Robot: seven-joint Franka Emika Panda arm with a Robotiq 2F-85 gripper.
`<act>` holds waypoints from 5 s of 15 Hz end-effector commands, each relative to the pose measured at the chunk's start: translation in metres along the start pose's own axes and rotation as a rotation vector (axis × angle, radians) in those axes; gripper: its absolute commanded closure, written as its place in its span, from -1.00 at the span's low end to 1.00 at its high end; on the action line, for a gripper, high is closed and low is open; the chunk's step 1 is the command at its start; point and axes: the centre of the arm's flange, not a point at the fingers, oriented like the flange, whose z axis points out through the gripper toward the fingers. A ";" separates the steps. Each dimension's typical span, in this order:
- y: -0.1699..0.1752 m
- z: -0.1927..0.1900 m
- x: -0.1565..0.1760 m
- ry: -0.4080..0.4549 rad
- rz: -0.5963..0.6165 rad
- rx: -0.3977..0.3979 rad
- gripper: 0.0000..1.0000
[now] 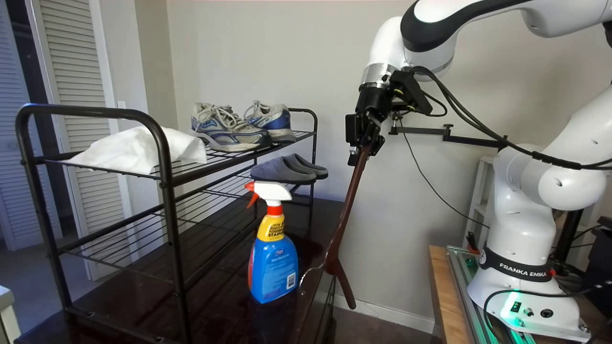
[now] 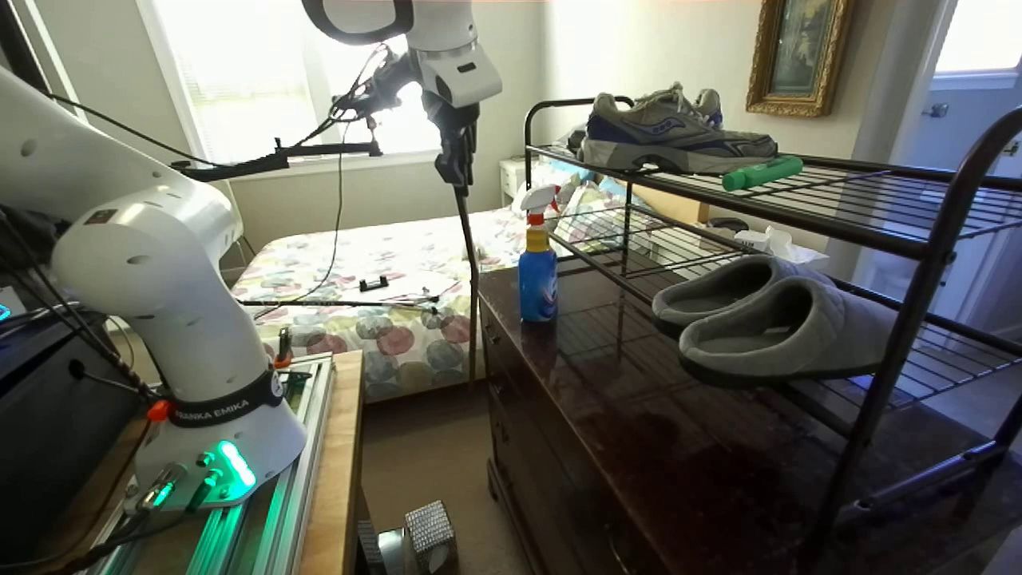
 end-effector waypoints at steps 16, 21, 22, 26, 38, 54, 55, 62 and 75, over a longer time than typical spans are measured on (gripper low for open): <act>0.050 0.004 0.033 -0.197 -0.028 0.319 0.87; 0.081 -0.009 0.039 -0.302 -0.119 0.497 0.87; 0.087 -0.012 0.040 -0.307 -0.116 0.523 0.87; 0.111 -0.021 0.053 -0.332 -0.078 0.616 0.87; 0.148 0.001 0.073 -0.418 0.015 0.708 0.87; 0.130 -0.045 0.033 -0.552 -0.197 0.880 0.87; 0.130 -0.046 0.033 -0.533 -0.186 0.890 0.87; 0.127 -0.047 0.033 -0.497 -0.165 0.920 0.87; 0.100 -0.011 0.032 -0.268 -0.092 0.881 0.87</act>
